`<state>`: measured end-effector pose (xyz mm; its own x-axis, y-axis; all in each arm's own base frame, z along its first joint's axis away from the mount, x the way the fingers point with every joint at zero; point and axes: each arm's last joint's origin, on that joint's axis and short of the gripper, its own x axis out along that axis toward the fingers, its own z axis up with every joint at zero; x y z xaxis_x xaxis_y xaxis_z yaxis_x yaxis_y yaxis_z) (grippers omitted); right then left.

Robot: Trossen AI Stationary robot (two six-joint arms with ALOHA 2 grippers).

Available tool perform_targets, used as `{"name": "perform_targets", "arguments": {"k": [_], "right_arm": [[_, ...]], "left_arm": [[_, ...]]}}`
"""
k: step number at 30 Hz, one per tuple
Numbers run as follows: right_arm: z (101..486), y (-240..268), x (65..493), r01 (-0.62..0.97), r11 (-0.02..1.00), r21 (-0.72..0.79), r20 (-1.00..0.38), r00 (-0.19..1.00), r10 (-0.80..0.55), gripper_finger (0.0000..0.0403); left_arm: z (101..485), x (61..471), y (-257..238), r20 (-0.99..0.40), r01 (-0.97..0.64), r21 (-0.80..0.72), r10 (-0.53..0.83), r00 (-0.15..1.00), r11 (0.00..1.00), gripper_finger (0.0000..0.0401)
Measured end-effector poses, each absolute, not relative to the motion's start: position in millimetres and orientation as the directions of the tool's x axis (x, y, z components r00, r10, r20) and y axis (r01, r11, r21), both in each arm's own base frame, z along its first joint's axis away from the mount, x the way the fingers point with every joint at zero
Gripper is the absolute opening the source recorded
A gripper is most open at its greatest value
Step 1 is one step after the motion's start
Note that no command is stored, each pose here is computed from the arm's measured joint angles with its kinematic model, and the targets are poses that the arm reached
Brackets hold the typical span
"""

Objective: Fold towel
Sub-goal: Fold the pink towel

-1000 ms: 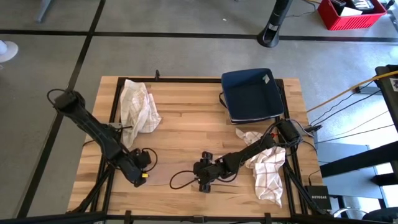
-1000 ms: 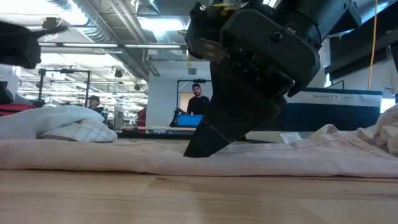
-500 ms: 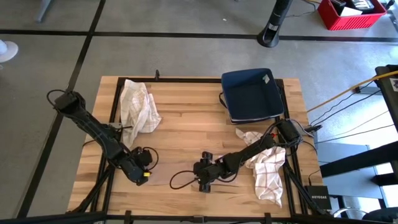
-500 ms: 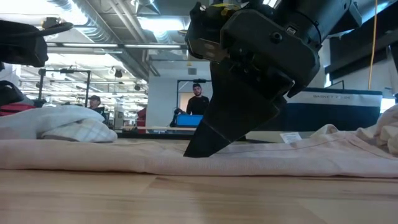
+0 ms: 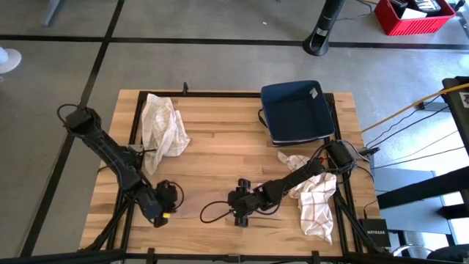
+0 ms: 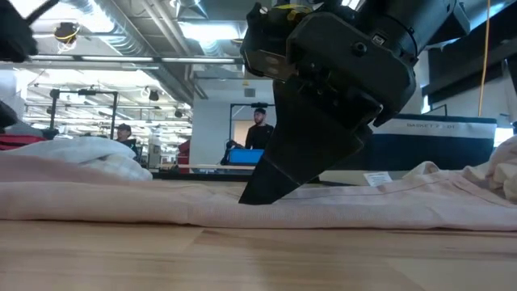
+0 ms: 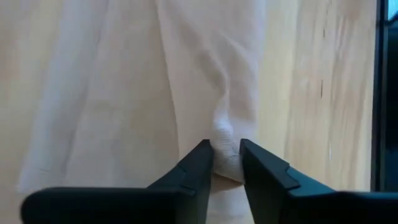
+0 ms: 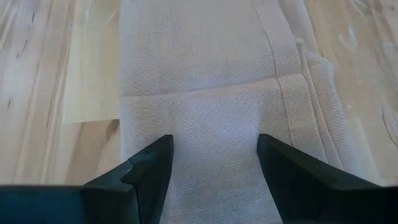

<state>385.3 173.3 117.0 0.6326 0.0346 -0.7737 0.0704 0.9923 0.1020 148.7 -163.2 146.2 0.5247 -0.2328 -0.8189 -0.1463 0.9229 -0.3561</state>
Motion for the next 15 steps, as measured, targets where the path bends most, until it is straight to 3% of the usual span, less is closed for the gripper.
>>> {"name": "perform_targets", "arguments": {"k": [7,15], "right_arm": [[117,173,385,0.072,0.992,0.099,-0.774,0.633,0.032,0.0237],[117,173,385,0.072,0.992,0.099,-0.774,0.633,0.032,0.0237]], "left_arm": [[133,147,-168,-0.853,-0.142,-0.306,-0.205,0.480,0.941,0.0073],[132,152,-163,-0.871,-0.155,-0.354,-0.265,0.413,0.922,0.0140]]}}
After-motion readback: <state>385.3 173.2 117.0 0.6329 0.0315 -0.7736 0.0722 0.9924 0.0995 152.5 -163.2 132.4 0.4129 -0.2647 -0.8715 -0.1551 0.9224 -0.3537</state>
